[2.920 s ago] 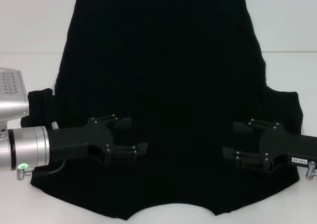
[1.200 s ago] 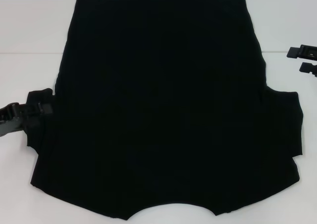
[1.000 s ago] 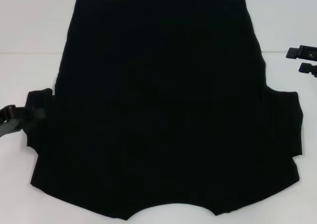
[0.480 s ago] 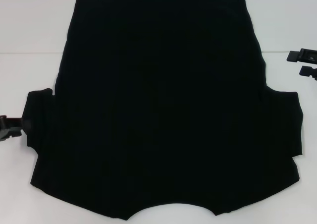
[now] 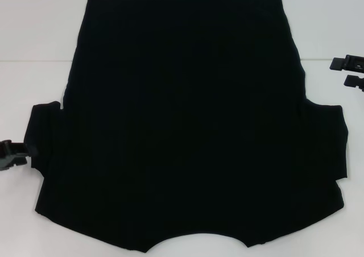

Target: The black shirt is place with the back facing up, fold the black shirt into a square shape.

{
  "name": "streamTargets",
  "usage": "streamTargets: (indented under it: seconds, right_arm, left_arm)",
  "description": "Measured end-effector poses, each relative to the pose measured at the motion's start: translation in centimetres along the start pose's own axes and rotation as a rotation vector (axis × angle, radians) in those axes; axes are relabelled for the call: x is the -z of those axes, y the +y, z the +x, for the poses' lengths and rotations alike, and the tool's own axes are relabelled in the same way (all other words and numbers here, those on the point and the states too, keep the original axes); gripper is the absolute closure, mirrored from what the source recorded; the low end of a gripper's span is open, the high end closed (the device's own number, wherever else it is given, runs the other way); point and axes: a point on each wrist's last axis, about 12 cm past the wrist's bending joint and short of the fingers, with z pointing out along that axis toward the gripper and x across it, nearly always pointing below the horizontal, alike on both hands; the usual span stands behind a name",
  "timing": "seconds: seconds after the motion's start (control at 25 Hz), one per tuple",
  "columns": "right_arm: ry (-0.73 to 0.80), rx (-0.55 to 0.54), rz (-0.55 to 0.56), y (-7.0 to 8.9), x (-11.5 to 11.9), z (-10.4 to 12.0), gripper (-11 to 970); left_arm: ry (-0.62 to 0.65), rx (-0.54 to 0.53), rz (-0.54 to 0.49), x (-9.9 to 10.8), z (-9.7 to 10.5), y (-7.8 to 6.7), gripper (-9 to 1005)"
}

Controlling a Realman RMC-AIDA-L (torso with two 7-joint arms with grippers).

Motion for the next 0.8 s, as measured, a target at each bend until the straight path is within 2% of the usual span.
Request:
streamTargets:
  seconds: [0.56,0.8]
  right_arm:
    - [-0.001,0.0,0.0,0.0,0.0,0.0,156]
    - [-0.003,-0.002,-0.002,0.0,0.0,0.0,157]
  left_arm:
    - [0.022,0.027,0.024,-1.2,0.4,-0.6,629]
    - [0.026,0.026,0.022,-1.2,0.2,-0.7,742]
